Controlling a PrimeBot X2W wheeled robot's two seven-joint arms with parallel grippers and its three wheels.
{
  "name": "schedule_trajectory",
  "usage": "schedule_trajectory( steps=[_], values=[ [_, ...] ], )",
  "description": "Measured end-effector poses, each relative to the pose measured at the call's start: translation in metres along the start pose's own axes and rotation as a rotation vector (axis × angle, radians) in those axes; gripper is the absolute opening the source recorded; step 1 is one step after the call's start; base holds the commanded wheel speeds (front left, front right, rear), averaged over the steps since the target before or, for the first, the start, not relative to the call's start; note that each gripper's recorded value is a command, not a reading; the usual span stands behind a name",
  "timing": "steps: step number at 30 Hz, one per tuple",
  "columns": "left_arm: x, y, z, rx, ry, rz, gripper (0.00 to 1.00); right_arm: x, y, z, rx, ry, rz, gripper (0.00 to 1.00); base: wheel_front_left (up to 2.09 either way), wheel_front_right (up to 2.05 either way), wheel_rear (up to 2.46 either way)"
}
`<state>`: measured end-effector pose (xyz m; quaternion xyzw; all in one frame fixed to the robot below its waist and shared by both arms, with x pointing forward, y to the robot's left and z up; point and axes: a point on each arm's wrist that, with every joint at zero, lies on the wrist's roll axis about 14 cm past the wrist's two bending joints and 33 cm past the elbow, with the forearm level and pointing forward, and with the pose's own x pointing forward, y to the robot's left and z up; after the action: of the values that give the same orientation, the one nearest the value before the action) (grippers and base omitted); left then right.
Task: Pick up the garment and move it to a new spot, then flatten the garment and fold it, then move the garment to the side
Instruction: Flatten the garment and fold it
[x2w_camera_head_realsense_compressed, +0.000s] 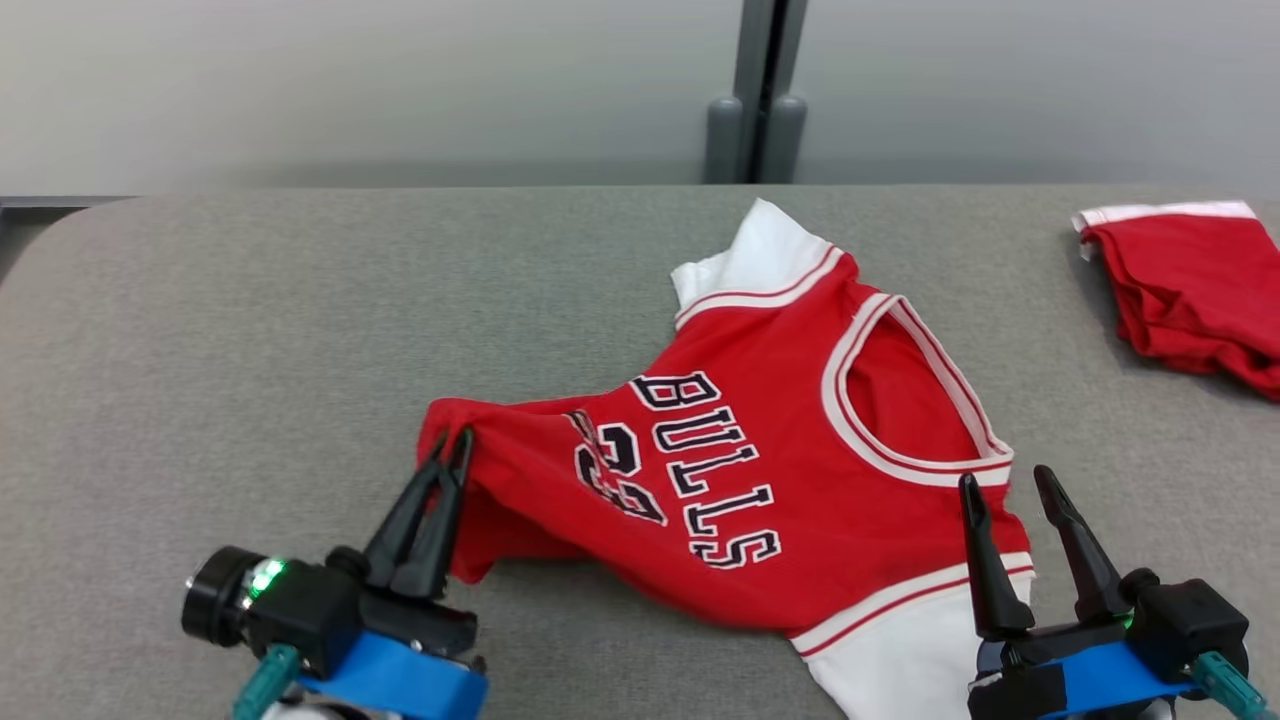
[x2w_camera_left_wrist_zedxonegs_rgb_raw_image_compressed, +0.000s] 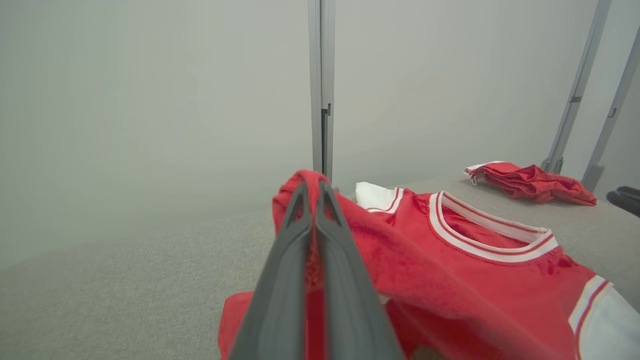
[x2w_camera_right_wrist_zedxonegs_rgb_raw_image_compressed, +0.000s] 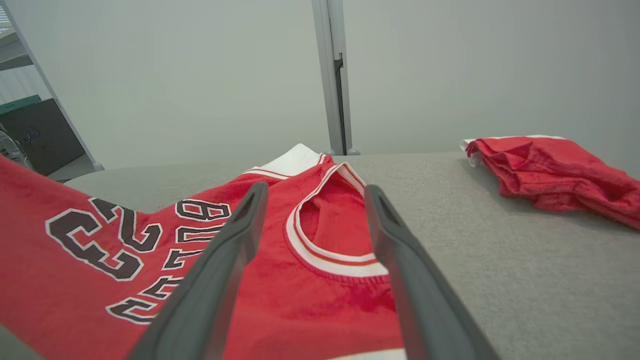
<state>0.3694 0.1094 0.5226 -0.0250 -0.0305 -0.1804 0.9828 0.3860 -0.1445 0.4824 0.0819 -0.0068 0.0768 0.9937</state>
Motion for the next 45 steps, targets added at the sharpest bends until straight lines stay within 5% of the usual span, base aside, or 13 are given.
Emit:
schedule_trajectory(
  steps=[27, 28, 29, 30, 45],
  values=[
    [0.110, 0.071, -0.081, 0.085, 0.197, 0.011, 0.00, -0.004, -0.057, -0.019, -0.023, 0.062, -0.166, 1.00, 0.00, 0.00, 0.00],
    [0.110, 0.072, -0.085, 0.087, 0.212, 0.012, 0.07, -0.004, -0.057, -0.020, -0.023, 0.064, -0.166, 1.00, 0.00, 0.00, 0.00],
    [0.110, 0.073, -0.086, 0.083, 0.219, 0.014, 0.68, -0.003, -0.057, -0.020, -0.022, 0.066, -0.165, 1.00, 0.00, 0.00, 0.00],
    [0.111, 0.074, -0.086, 0.079, 0.220, 0.018, 1.00, -0.003, -0.056, -0.021, -0.022, 0.068, -0.164, 1.00, 0.00, 0.00, 0.00],
    [0.064, 0.066, -0.081, -0.005, 0.195, 0.091, 1.00, 0.004, -0.037, -0.017, -0.010, 0.051, -0.104, 1.00, 0.00, 0.00, 0.00]
  ],
)
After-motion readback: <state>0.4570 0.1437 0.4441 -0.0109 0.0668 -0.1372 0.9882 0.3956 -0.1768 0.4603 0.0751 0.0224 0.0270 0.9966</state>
